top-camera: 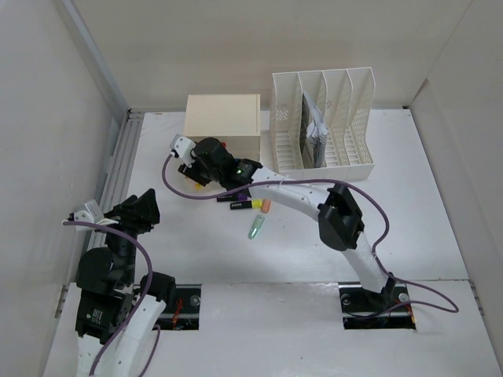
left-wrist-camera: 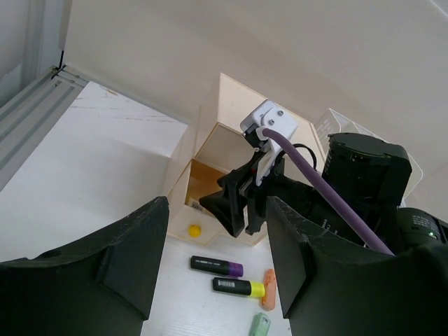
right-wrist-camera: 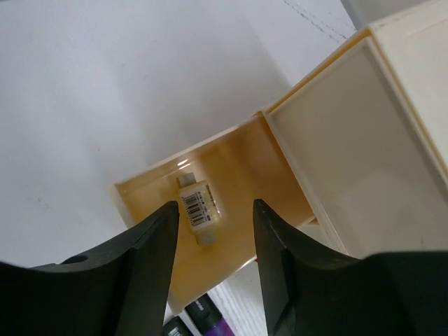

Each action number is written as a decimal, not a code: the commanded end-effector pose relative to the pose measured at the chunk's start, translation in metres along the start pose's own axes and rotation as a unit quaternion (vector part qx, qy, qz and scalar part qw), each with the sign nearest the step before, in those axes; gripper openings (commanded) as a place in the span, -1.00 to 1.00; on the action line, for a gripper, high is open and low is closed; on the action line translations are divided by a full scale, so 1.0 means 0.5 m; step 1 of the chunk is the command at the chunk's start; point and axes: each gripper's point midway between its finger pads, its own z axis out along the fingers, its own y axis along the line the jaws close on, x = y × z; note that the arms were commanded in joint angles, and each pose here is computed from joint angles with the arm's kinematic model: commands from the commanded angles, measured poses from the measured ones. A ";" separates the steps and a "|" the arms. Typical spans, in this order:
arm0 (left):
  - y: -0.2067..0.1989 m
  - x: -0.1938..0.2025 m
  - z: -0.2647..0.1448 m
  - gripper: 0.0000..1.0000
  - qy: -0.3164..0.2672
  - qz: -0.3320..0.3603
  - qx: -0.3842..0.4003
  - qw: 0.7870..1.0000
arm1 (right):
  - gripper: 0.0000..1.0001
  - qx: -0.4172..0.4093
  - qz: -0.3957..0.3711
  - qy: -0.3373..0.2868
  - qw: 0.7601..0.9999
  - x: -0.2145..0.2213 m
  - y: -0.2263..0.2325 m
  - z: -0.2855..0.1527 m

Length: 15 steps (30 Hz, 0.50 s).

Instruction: Organize the desk

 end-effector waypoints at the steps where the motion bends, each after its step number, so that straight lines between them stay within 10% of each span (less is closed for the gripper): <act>1: -0.008 -0.018 0.003 0.09 -0.019 -0.001 0.008 1.000 | 0.02 0.019 0.008 -0.056 0.998 -0.097 -0.044 -0.068; 5: -0.008 -0.018 0.003 0.09 -0.019 -0.001 0.008 1.000 | -0.97 -0.003 0.012 -0.071 0.997 -0.112 -0.035 -0.095; 15: -0.009 -0.021 0.000 0.09 -0.023 -0.002 0.010 1.000 | -1.00 -0.151 -0.013 -0.089 0.985 -0.113 0.067 -0.130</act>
